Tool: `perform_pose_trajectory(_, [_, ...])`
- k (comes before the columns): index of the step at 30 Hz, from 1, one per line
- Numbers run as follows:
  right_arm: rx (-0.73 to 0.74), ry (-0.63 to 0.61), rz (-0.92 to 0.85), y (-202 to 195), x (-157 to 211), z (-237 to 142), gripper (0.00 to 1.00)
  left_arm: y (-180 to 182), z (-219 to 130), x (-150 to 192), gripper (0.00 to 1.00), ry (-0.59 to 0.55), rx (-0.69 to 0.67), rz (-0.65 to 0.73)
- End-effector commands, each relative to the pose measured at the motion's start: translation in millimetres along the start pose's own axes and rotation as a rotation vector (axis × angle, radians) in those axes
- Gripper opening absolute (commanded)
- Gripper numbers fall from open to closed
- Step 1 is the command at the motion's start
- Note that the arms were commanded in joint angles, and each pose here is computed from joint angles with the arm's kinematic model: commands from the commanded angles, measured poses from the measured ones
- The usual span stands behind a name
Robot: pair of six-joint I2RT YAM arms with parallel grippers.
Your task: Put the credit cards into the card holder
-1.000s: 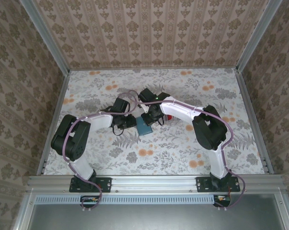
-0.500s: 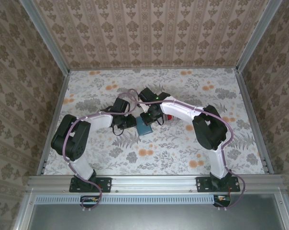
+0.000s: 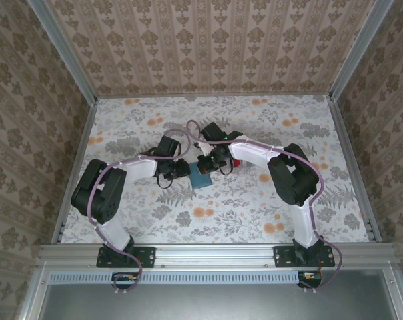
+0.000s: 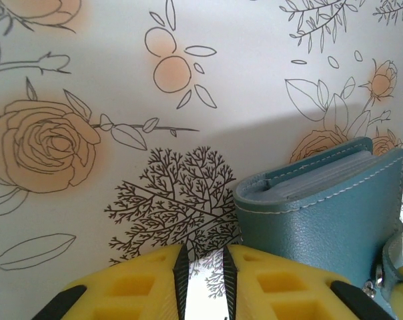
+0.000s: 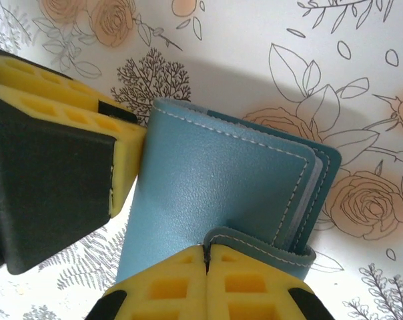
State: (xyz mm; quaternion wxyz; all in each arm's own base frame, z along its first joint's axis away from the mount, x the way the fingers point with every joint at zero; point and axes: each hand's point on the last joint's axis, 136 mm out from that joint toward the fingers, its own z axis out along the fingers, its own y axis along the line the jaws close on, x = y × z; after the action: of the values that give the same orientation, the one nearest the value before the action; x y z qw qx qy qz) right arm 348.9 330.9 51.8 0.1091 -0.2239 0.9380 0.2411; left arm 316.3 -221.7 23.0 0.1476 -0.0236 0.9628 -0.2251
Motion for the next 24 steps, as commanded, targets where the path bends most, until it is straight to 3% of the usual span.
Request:
perform_pose_trajectory(1, [-0.111, -0.005, 0.012, 18.0, -2.0, 9.4, 0.03, -0.2, 8.8, 5.8, 0.26, 0.028, 0.000, -0.014])
perform_pose_trajectory(13, [-0.011, 0.020, 0.000, -0.4, 6.6, 8.3, 0.03, 2.1, 9.6, 8.3, 0.26, 0.033, -0.009, -0.013])
perform_pose_trajectory(24, [-0.066, 0.005, 0.017, 3.3, 5.5, 1.7, 0.03, 3.2, 10.2, 8.7, 0.26, 0.037, -0.014, -0.013])
